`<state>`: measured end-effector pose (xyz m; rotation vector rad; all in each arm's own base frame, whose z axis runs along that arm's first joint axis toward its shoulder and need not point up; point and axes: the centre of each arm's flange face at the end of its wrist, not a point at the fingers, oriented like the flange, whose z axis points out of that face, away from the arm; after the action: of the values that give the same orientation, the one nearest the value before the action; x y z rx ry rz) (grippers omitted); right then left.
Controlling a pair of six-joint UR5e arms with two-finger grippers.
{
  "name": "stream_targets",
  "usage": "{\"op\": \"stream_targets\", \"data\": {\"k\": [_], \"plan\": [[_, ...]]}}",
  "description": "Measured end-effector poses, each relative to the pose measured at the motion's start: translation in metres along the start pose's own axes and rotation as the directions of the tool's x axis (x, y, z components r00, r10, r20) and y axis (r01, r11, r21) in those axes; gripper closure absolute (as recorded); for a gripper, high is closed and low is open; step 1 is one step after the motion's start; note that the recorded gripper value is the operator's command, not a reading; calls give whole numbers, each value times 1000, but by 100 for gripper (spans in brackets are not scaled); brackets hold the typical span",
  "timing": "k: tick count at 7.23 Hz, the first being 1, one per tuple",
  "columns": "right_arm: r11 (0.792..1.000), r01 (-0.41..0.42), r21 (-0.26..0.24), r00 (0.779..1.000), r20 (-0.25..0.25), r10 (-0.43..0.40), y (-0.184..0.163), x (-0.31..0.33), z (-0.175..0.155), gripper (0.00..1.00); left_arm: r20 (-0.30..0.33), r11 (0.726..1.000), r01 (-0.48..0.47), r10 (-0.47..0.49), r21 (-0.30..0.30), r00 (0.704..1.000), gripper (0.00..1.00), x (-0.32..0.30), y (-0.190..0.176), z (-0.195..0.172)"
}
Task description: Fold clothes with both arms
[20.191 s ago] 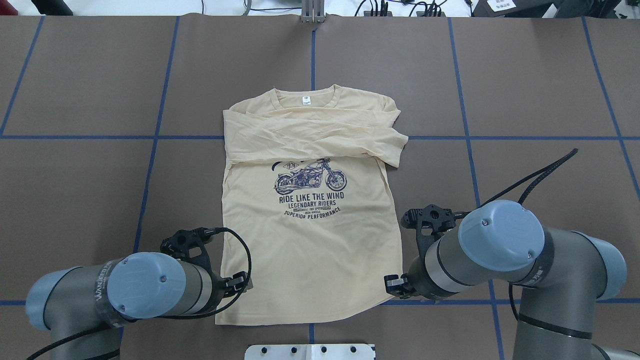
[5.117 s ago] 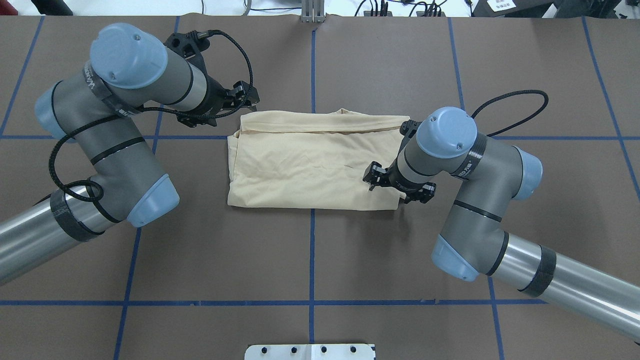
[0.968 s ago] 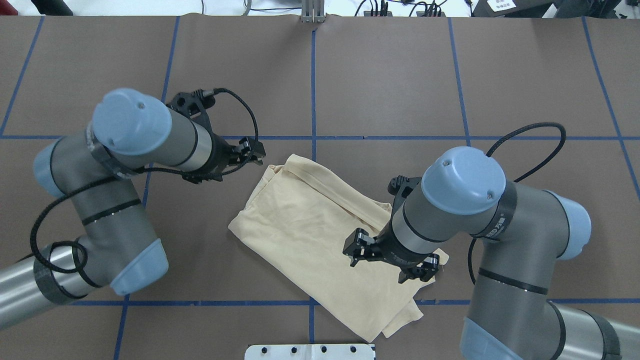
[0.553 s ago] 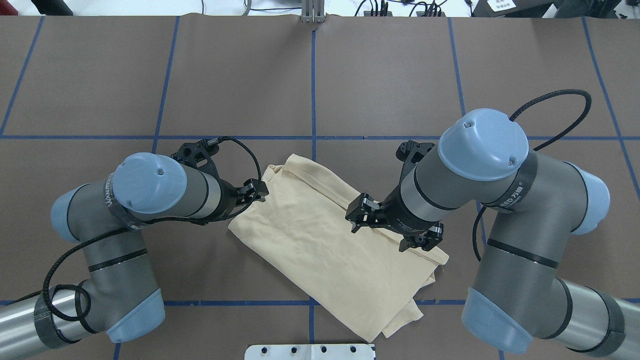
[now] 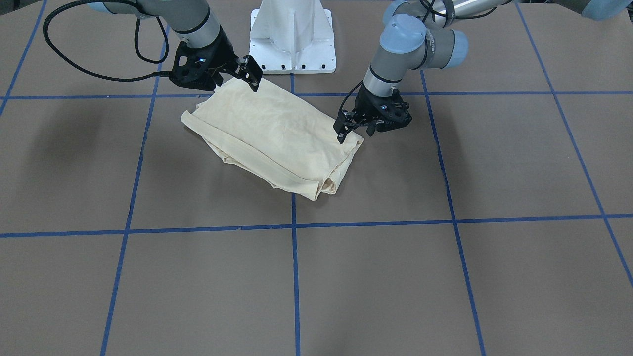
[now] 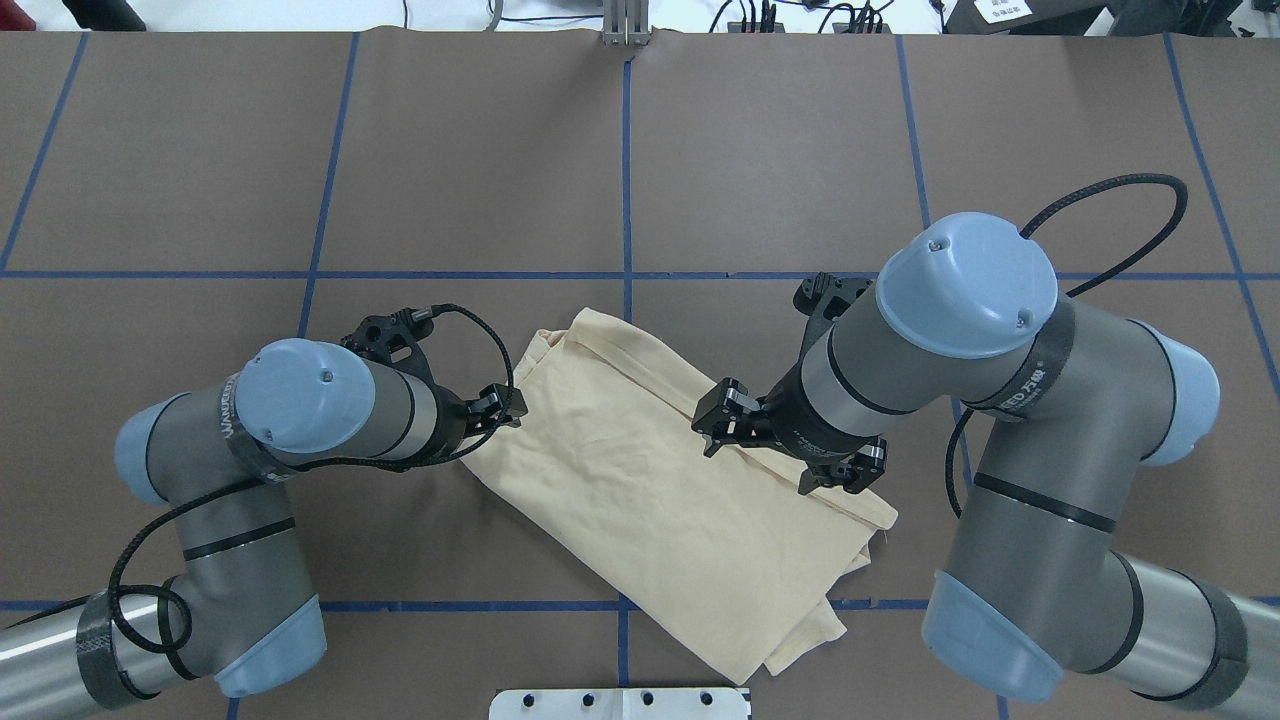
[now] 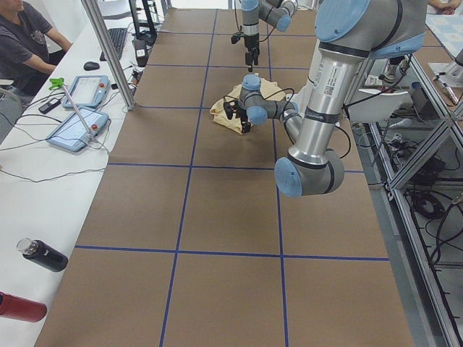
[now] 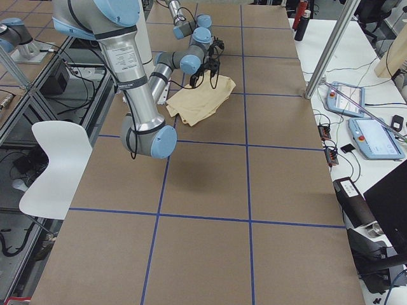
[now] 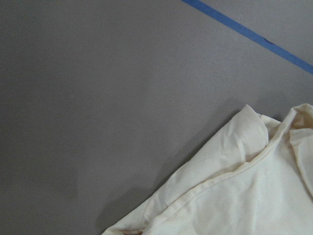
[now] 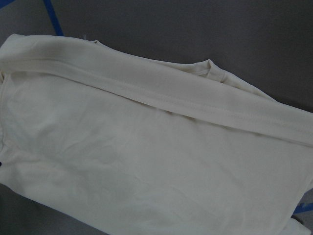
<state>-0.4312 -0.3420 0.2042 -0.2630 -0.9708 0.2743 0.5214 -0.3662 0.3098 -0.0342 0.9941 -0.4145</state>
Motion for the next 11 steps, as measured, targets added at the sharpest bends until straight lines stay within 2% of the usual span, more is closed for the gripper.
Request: {"op": "stream_targets", "data": {"k": [1,4,10,11], "plan": [[1000,0,0,1000,1,0,0,-1,0,0,11,1000,-1,1,-1,1000,4,-2,1,5],[1000,-3,1,1000,1,3,0,-3,0,0,18,1000,-2,2,-5,1000,30,-2,2,6],[1000,-6,7,1000,0,6,-2,-3,0,0,23,1000,-5,5,-6,1000,30,-3,3,8],[1000,-6,8,1000,-1,6,-3,-3,0,0,24,1000,-5,5,-6,1000,33,-3,3,9]]}}
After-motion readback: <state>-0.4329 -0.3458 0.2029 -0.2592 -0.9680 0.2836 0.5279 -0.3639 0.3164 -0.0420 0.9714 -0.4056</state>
